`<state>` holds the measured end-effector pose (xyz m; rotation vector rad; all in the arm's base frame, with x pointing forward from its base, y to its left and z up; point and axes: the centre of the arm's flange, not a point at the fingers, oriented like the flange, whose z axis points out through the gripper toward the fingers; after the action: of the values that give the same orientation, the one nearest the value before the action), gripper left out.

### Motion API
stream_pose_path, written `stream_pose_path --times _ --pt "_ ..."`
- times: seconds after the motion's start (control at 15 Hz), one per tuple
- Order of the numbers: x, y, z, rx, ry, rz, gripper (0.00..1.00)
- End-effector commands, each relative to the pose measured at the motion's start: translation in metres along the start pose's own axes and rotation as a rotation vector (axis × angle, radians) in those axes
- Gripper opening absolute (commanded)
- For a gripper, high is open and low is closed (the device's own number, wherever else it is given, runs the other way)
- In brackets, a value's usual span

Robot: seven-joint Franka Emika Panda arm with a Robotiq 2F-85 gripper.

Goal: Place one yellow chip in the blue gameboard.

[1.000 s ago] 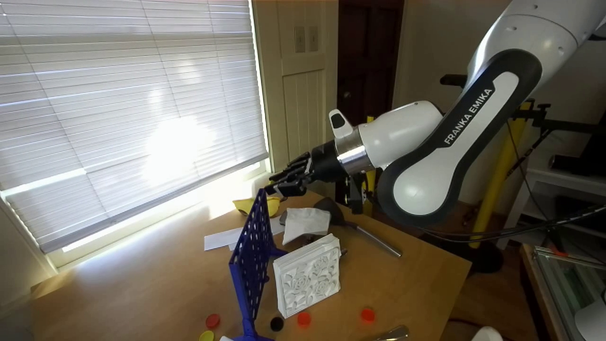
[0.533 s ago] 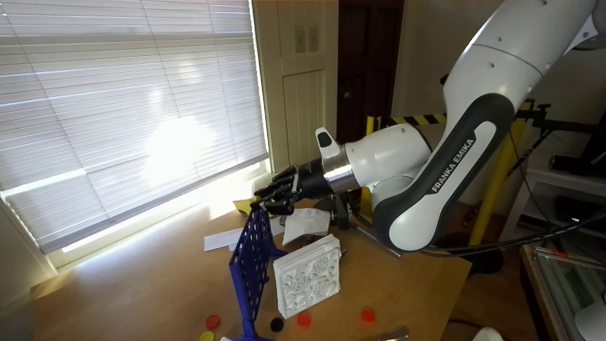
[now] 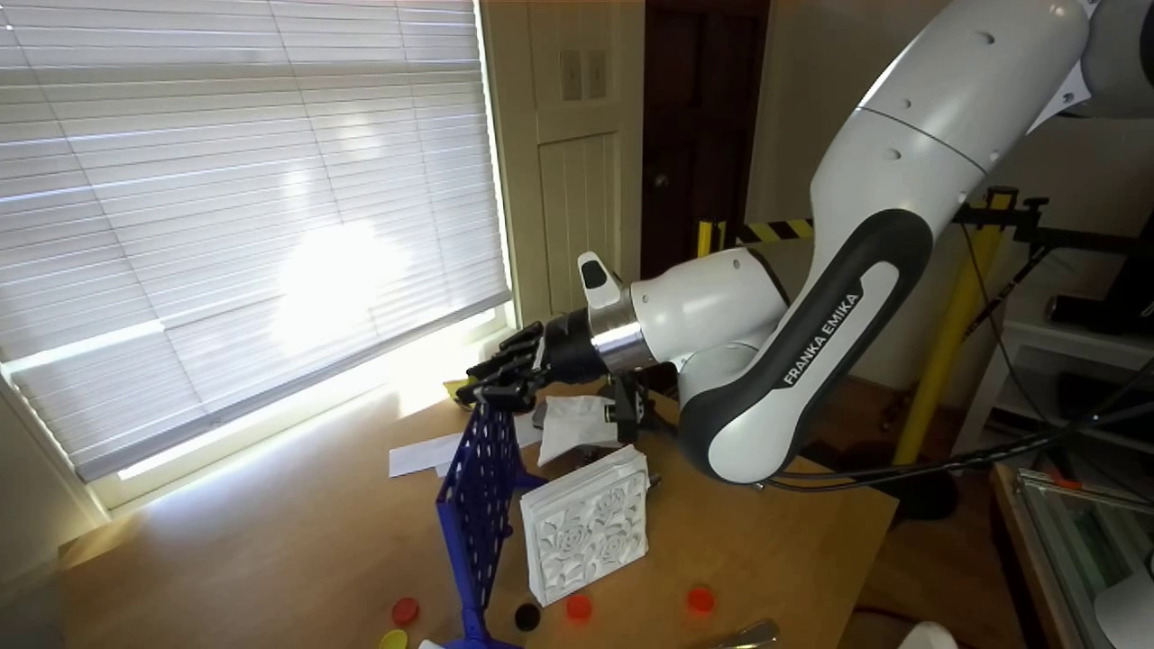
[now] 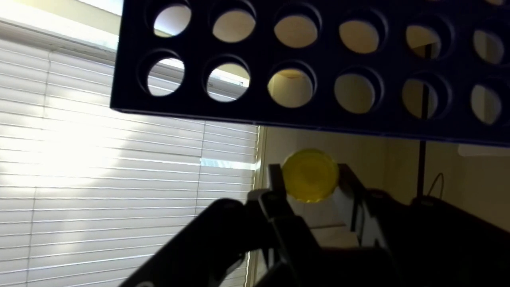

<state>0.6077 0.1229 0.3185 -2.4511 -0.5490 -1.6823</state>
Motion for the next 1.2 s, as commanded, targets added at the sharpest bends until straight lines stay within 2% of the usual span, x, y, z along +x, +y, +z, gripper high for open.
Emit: stream_pose_path --times 0.0,1.13 --pt "0.0 0.003 0.014 0.048 0.015 0.021 0.1" --pt "-0.005 0.018 -0.001 0.017 0.0 0.068 0.1"
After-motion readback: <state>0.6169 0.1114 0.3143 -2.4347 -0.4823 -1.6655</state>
